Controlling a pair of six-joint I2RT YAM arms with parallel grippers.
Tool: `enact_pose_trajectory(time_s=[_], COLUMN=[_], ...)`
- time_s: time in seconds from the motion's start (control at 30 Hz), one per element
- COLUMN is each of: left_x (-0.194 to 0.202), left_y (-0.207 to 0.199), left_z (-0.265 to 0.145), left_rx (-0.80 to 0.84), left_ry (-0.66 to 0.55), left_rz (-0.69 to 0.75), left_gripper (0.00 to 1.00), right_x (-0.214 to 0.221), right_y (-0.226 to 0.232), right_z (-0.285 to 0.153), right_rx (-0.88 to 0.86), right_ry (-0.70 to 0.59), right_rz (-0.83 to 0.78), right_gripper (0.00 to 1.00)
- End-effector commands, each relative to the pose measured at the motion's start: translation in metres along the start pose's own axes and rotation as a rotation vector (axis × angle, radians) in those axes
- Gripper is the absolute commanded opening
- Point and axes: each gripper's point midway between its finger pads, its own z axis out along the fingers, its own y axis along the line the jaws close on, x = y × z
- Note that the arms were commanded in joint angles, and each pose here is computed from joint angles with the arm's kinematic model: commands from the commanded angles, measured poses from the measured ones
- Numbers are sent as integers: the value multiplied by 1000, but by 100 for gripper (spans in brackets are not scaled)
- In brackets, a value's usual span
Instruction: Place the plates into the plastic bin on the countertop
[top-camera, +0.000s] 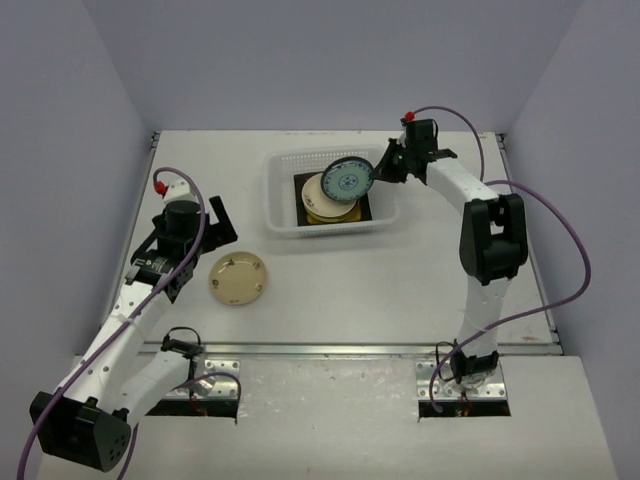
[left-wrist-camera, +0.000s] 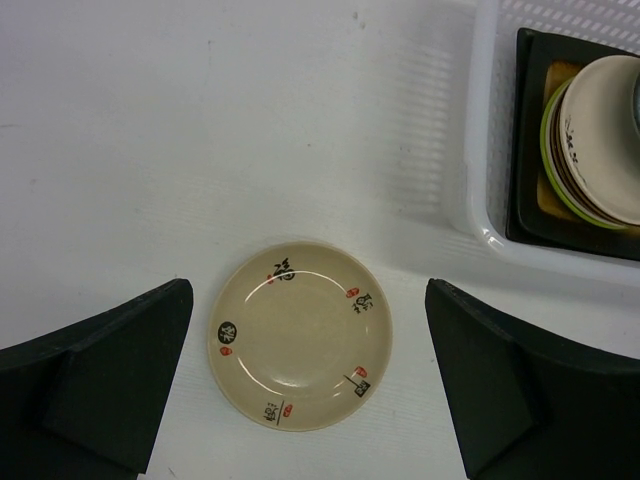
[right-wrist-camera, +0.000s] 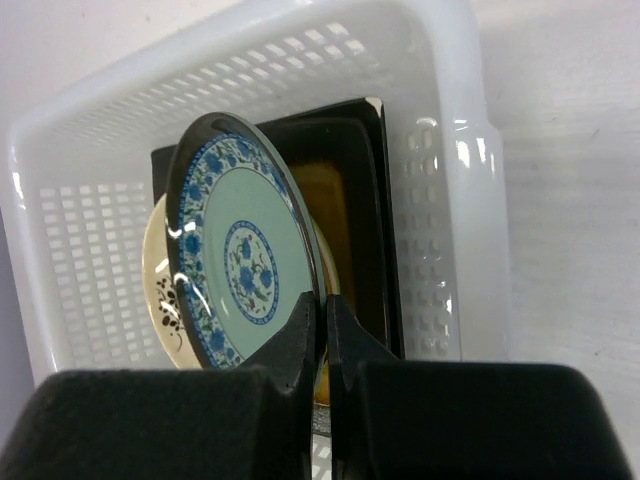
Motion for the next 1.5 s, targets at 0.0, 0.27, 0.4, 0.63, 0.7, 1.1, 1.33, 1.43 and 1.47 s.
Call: enact_pose_trajectory(time_s=[0.0, 0.27, 0.4, 0.63, 0.7, 1.1, 1.33, 1.43, 1.47], left_x=[-10, -9, -8, -13, -18, -53, -52, -51, -51], left_y=[-5, -2, -2, 10, 20, 58, 48, 44, 43], left_z=[-2, 0, 2, -1, -2, -40, -39, -37, -37], left_rx=[27, 4, 2, -62, -112, -244, -184, -165, -158], left_ry=[-37, -31, -23, -48, -66, -258, -248, -235, -234], left_rz=[-12, -15, -12, -37, -63, -197, -168, -159, -158], left_gripper=[100, 100, 100, 100, 100, 100, 100, 100, 100], right_x=[-25, -14, -12, 9, 34, 259, 307, 322, 327], right_y=[51, 57, 66, 100, 118, 223, 192, 176, 172], right_z=[-8, -20, -38, -100, -113, -111, -21, 2, 8], right_rx=[-181, -218, -244, -252, -254, -654, -322, -227, -214], right_ry=[-18, 1, 8, -38, -59, 89, 75, 68, 73], right_rz=[-63, -142, -207, -337, -394, -279, 28, 78, 96], right_gripper=[0, 39, 62, 99, 99, 96, 85, 80, 76])
